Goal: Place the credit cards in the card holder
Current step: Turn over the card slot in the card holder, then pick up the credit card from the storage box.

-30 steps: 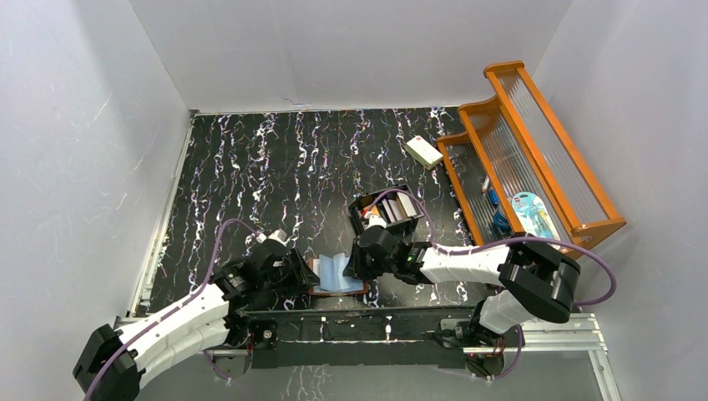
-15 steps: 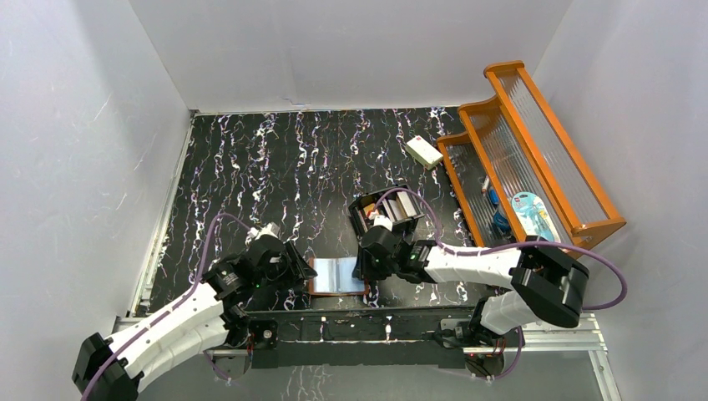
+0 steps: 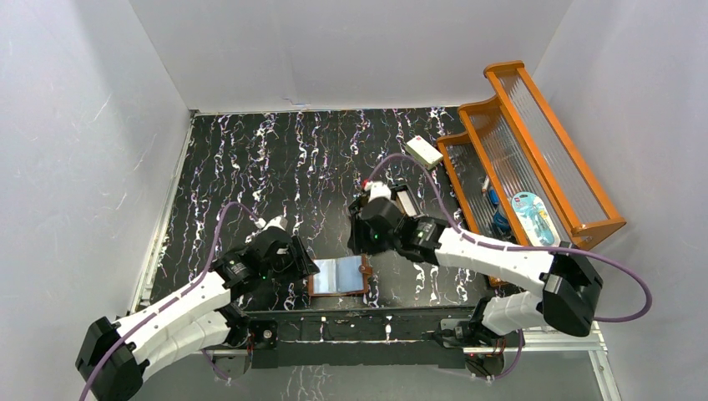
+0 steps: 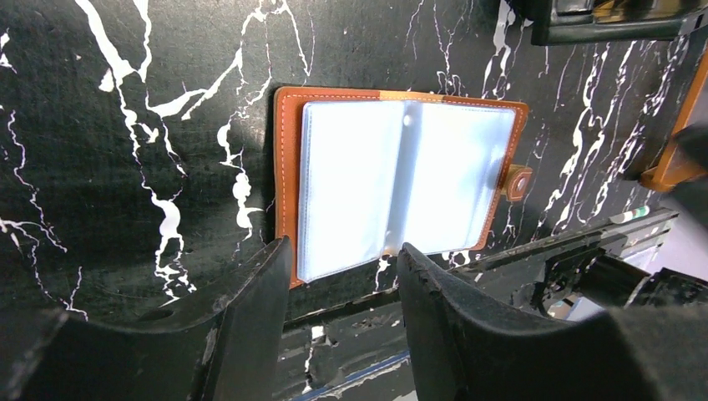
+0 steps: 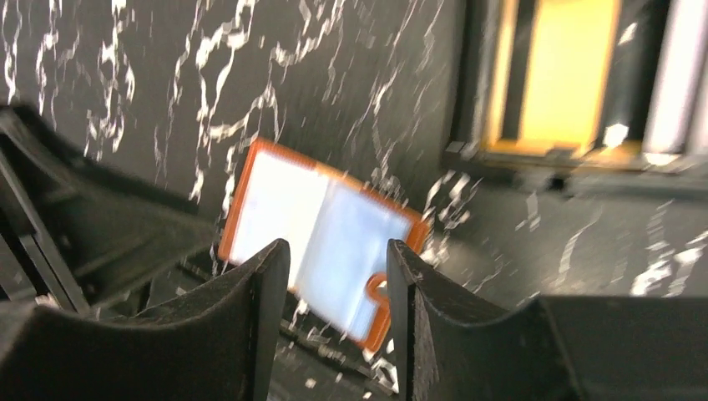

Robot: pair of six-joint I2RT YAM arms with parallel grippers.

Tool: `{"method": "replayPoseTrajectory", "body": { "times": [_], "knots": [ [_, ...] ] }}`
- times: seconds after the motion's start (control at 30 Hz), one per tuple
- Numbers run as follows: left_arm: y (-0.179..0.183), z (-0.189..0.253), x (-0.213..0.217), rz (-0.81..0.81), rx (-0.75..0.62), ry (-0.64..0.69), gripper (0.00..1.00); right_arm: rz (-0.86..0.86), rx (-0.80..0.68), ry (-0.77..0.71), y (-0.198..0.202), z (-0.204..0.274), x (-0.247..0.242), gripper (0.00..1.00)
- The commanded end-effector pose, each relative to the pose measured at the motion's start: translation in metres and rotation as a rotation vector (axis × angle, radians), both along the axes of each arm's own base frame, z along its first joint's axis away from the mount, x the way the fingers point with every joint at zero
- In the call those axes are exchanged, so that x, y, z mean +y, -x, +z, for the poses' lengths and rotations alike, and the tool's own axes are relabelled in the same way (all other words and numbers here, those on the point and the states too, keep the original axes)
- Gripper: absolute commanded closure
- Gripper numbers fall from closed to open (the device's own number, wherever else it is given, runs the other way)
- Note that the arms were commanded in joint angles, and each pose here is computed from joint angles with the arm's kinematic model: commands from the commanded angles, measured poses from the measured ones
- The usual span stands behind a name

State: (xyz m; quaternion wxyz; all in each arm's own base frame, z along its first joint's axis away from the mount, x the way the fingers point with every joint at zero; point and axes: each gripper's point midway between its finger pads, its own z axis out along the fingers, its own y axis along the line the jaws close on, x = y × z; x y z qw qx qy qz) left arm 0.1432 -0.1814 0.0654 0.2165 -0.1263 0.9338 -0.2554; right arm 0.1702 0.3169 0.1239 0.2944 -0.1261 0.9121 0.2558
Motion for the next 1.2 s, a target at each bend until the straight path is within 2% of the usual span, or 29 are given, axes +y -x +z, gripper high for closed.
{"method": "replayPoseTrajectory", "body": {
  "times": [0.0,0.23,0.43,0.6,1.17],
  "knots": [
    [-0.006,0.01,-0.006,-0.046,-0.042,-0.001,0.52,-0.043,-0.177,0.148,-0.056,0.028,-0.031,0.45],
    [-0.004,0.015,-0.016,-0.096,-0.042,0.041,0.54,-0.128,-0.265,0.374,-0.124,0.021,-0.077,0.44],
    [-0.001,0.015,-0.009,-0.077,-0.052,0.032,0.54,-0.169,-0.279,0.606,-0.15,0.0,-0.098,0.45],
    [0.0,0.018,-0.008,-0.073,-0.06,0.042,0.54,-0.192,-0.306,0.738,-0.163,-0.01,-0.111,0.48],
    [0.003,0.007,-0.004,-0.06,-0.031,0.018,0.54,-0.176,-0.31,0.924,-0.18,-0.044,-0.122,0.49]
  ]
}}
